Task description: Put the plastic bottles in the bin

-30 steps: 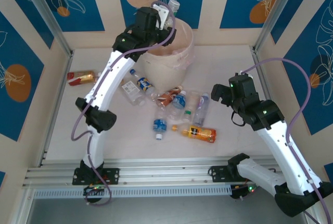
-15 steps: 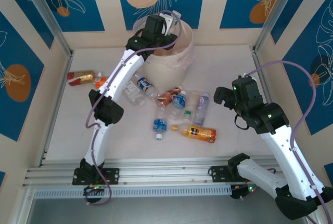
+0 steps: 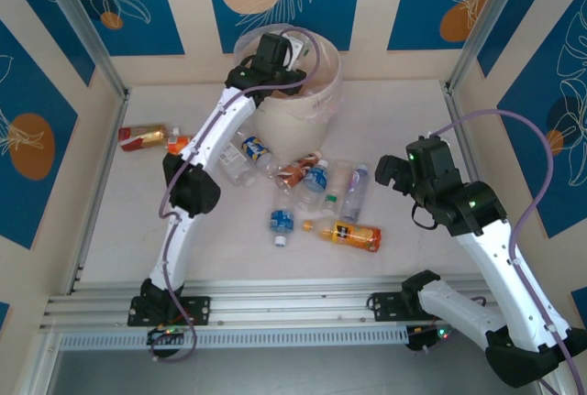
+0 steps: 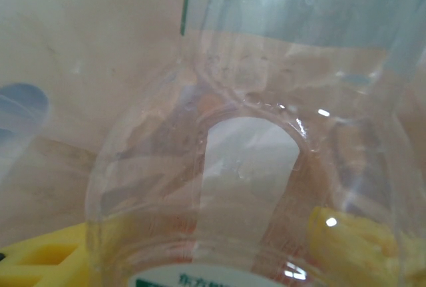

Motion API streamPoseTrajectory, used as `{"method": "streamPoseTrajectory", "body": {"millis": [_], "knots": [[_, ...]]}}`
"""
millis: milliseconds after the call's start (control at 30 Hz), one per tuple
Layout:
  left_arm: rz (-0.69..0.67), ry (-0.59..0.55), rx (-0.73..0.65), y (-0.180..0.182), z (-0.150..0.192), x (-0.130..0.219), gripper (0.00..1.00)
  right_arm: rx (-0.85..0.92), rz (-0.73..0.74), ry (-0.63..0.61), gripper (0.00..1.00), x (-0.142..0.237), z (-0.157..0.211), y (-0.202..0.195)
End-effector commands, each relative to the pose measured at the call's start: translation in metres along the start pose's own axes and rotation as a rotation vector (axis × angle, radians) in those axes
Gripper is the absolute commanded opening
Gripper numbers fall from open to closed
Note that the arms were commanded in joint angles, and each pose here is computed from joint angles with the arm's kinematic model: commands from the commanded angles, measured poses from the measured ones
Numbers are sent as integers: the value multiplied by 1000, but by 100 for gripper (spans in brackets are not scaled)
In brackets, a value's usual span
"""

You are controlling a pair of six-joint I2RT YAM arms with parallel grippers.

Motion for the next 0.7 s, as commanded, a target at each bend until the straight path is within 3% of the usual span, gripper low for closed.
{"method": "streamPoseTrajectory", "body": {"millis": [0, 667], "knots": [[-3, 15, -38, 4, 3, -3, 67, -28, -20, 7, 99, -2, 3, 3], [22, 196, -230, -5, 55, -35, 72, -32, -15, 23, 99, -9, 8, 4]]}}
Point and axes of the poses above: each hand's point on the last joint's axis, 136 mm out from that joint toward the fingers, its own x axis back along the fingers, its own y axis along the line the jaws close on, z = x × y, the point moved 4 cm from there along x, back along the fingers, and after that the axes turned 1 degree about x, right-handed, at the moved point
